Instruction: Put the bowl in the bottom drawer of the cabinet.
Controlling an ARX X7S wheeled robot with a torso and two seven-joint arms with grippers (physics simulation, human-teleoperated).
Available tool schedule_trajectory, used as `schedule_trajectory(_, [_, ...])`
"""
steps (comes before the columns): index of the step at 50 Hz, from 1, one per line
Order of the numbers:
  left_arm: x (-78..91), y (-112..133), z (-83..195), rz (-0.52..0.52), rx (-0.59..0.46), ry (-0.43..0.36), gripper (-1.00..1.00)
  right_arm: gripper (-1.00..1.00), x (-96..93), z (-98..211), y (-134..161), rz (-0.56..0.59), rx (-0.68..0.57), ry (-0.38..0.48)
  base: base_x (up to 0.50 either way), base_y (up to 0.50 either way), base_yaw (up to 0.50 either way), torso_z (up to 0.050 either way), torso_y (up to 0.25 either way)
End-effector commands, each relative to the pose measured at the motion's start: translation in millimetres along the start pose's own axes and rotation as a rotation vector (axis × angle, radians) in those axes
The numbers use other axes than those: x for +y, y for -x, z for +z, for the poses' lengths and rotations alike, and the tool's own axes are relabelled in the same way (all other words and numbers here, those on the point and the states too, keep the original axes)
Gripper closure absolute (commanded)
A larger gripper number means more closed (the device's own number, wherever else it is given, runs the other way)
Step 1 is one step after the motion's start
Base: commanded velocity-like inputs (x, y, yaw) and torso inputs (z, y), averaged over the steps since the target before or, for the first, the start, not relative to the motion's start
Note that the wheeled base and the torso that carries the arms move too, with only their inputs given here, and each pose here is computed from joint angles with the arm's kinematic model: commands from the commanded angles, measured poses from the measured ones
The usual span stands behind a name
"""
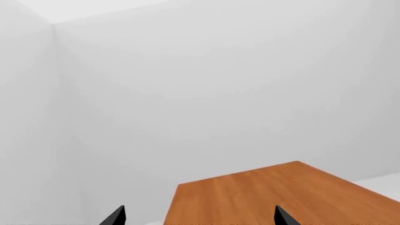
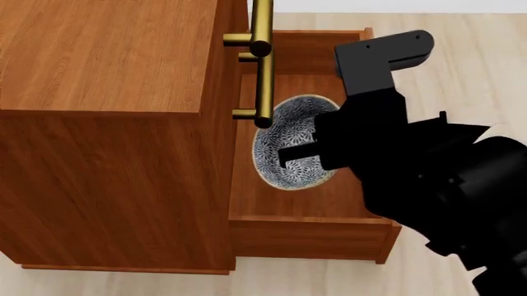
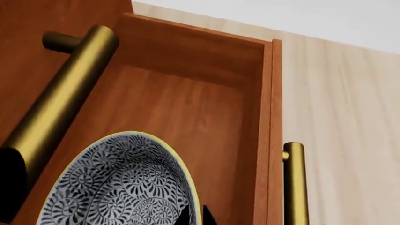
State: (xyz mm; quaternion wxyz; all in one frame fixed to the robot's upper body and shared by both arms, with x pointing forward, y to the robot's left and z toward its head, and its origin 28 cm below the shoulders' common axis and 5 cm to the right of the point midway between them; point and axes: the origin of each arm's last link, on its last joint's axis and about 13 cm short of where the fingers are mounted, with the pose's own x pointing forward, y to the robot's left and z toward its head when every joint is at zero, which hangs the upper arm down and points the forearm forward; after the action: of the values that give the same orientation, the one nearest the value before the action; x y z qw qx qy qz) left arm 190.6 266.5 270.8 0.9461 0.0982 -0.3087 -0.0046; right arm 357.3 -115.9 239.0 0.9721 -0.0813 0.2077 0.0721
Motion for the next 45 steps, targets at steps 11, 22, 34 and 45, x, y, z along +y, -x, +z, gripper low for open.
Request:
schedule_trajectory(11, [0.2, 1.1, -0.2, 0.002, 0.003, -0.003, -1.0, 1.0, 3.3, -6.9, -9.3, 0.016, 0.007, -0.005, 0.0, 0.0, 0.0, 0.0, 0.001])
schedule_trajectory(22, [-0.6, 0.1, -0.9, -0.002, 0.004, -0.005, -1.0, 1.0, 3.0, -10.9, -13.5, 0.016, 0.019, -0.005, 0.0, 0.0, 0.0, 0.0, 0.0])
schedule_trajectory(34, [0.1, -1.8, -0.4, -0.001, 0.004, -0.007, -1.0, 1.0, 5.3, -15.0, -21.8, 0.021, 0.033, -0.005, 0.0, 0.0, 0.0, 0.0, 0.001])
schedule_trajectory(45, [0.2, -1.7, -2.7, 0.002, 0.008, -0.005, -1.0, 1.0, 6.0, -20.8, -29.9, 0.026, 0.049, -0.009, 0.0, 0.0, 0.0, 0.0, 0.0])
